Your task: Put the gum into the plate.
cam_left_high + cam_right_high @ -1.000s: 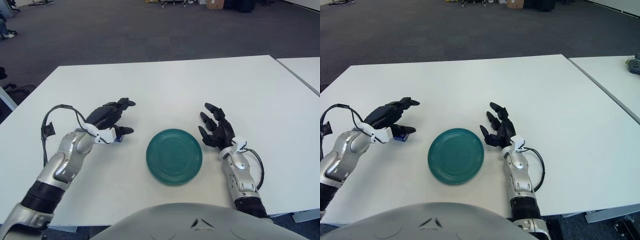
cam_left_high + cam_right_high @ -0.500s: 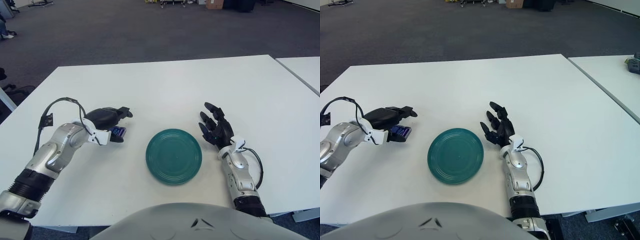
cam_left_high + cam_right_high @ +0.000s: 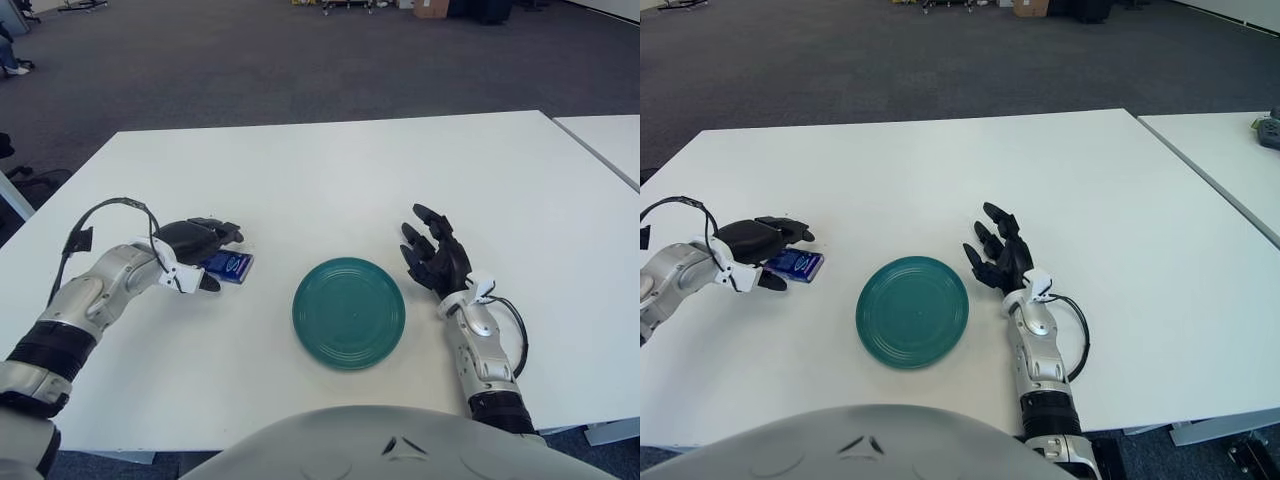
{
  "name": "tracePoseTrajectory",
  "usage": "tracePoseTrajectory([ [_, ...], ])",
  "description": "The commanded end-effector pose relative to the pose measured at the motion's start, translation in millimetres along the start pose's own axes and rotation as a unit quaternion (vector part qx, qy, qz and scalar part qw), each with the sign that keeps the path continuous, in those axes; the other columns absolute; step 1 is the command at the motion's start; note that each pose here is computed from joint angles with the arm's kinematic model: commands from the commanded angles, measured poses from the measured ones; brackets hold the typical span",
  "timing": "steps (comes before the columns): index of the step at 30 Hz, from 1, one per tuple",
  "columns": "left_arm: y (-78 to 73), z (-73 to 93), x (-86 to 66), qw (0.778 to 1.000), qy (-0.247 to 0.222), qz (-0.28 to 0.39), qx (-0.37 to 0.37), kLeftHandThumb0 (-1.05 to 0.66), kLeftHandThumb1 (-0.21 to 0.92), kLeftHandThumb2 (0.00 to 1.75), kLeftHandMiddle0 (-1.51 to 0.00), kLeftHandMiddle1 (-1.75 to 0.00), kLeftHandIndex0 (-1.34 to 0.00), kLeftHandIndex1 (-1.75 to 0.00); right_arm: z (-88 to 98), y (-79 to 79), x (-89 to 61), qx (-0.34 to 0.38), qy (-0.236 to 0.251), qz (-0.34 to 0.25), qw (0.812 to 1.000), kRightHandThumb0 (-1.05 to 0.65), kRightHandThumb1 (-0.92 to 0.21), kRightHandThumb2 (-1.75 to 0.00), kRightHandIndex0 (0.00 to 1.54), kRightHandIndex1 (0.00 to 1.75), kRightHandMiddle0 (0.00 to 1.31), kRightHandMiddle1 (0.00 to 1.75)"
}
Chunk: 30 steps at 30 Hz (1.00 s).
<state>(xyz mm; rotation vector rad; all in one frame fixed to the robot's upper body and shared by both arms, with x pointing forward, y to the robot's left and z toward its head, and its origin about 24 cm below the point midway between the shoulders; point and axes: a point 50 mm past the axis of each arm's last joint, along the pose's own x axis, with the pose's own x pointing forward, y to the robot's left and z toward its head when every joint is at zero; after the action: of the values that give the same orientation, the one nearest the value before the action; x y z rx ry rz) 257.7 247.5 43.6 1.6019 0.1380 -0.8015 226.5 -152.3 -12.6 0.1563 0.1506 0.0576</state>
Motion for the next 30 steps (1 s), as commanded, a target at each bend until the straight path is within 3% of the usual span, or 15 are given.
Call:
tracePoseTrajectory([
  [1,4.6,-3.3,3.1,1.0,0.009,0.006,0.009,-0.95,0.92,0.14,-0.14,0.0,0.0,-0.79,-42.2,-14.8,-23.4,0.02,0.124,-0.035,0.991,-0.63,-0.49,-0.6,0.39,0.01,0.0,0.61],
  [11,-11.9,-12.9,8.6,0.999,0.041,-0.015,0.02,-0.94,0.92,0.12,-0.1,0.0,0.0,-0.78,-41.1,-18.5,-26.3,0.038,0.121,-0.035,0.991,-0.59,-0.44,-0.67,0.38,0.0,0.0,0.61],
  [23,-27.9,-7.7,17.0,0.999,0.032,-0.034,-0.026,-0.91,0.92,0.1,-0.12,-0.01,0.0,-0.89,-38.9,-23.3,-25.4,0.045,0.117,-0.041,0.991,-0.59,-0.44,-0.68,0.35,0.0,0.0,0.58],
  [28,-33.3,-6.4,20.7,0.998,0.026,-0.038,-0.053,-0.74,0.87,0.07,-0.26,-0.09,-0.08,-1.08,-38.7,-25.7,-24.8,0.05,0.118,-0.047,0.991,-0.58,-0.44,-0.69,0.37,0.01,0.0,0.6],
  [30,-35.4,-6.3,22.5,0.996,0.029,-0.05,-0.065,-0.65,0.83,0.09,-0.2,-0.38,-0.11,-1.15,-39.2,-26.9,-24.3,0.052,0.118,-0.05,0.99,-0.56,-0.44,-0.69,0.38,0.02,0.0,0.61],
])
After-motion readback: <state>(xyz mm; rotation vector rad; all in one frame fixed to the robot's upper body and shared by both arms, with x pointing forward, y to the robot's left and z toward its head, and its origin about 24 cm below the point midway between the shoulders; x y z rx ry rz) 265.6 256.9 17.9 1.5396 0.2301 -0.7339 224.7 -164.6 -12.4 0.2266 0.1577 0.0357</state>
